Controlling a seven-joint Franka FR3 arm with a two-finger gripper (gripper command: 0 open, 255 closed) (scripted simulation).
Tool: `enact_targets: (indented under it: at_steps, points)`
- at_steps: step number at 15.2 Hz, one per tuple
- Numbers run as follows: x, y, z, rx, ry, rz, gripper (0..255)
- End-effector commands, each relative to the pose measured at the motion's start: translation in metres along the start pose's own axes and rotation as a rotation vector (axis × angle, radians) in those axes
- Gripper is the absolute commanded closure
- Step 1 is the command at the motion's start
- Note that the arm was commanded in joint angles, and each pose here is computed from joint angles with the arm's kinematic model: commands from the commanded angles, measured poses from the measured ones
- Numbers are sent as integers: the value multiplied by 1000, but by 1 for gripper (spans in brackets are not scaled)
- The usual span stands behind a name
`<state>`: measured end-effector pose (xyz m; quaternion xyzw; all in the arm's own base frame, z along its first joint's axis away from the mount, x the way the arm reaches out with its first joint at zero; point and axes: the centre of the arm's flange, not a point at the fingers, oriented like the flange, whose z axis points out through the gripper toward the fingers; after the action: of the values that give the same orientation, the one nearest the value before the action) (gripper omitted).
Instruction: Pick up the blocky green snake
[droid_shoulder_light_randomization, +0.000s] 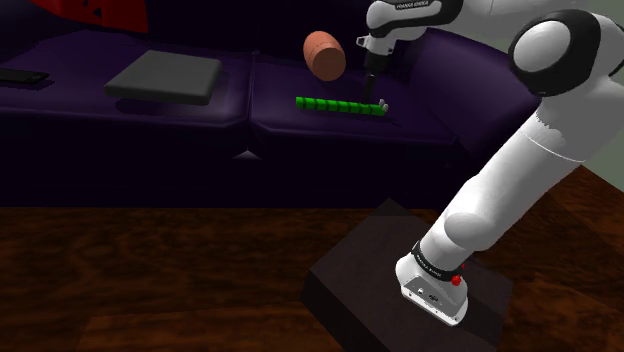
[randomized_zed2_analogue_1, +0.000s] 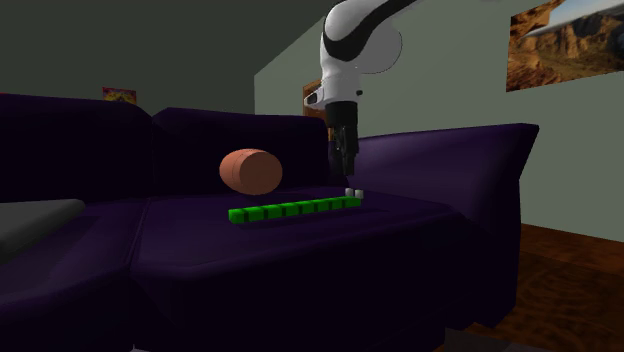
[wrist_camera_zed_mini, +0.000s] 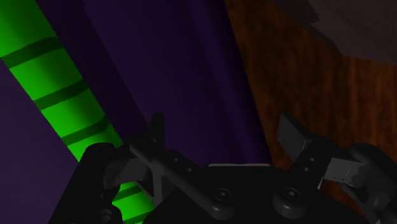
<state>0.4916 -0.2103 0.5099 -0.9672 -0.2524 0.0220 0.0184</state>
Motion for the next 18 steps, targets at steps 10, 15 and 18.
enact_targets:
  at_steps: [10, 15, 18]
  points:
    - [76, 126, 43, 57, -18, -252, 0]
    - [92, 146, 68, 68, -21, -295, 0]
    - [93, 147, 83, 68, -21, -295, 0]
